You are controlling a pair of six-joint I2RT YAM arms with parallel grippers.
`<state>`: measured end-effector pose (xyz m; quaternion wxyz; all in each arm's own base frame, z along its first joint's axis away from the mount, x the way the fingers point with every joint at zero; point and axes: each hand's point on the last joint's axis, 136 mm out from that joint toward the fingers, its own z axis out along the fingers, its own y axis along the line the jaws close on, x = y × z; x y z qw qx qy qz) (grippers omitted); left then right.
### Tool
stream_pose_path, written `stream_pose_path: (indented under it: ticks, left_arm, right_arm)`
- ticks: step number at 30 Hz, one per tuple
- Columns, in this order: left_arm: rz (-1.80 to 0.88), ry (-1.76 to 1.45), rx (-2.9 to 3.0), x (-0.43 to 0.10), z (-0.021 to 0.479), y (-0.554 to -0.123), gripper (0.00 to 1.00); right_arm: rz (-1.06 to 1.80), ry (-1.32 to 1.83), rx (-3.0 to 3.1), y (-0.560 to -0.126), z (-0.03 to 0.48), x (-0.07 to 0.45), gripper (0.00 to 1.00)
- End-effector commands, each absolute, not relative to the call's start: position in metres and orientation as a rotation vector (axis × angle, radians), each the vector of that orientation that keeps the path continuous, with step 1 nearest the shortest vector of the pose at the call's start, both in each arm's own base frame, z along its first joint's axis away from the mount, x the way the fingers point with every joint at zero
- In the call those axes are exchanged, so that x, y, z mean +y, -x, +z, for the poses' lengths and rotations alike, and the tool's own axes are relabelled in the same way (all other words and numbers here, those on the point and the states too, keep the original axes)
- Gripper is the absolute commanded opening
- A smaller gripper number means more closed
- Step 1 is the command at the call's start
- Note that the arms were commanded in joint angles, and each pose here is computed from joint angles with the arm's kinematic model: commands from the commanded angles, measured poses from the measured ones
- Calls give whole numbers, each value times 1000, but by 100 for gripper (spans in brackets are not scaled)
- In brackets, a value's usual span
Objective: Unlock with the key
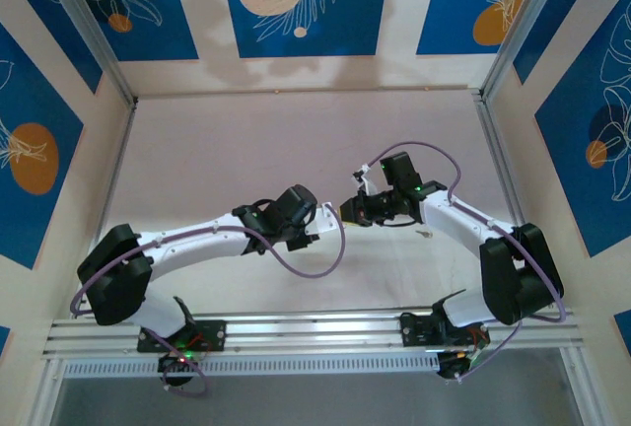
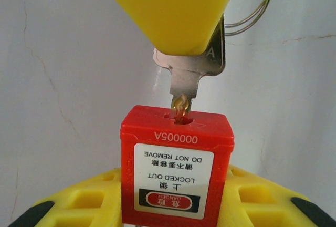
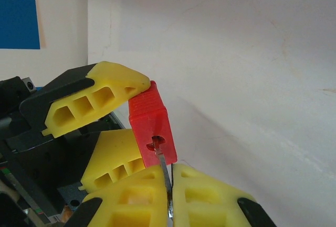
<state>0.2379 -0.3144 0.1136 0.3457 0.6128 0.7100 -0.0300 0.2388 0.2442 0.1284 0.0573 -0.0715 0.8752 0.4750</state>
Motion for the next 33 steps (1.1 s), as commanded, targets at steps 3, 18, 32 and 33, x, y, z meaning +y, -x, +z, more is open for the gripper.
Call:
stream_pose_path:
  ticks: [3, 18, 32, 33]
  left_arm:
    - [-331, -1450, 1564, -382, 194, -230, 11]
    - [-505, -1382, 1512, -400, 227, -221, 10]
    - [-555, -1388, 1465, -404, 245, -214, 9]
    - [-558, -1382, 1461, -406, 247, -215, 9]
  right_arm:
    - [1454, 295, 2591, -246, 137, 261, 9]
    - [1444, 362, 2554, -240, 126, 264, 9]
    - [1528, 412, 2554, -228, 134, 275, 9]
    - [1524, 412, 2556, -229, 134, 275, 9]
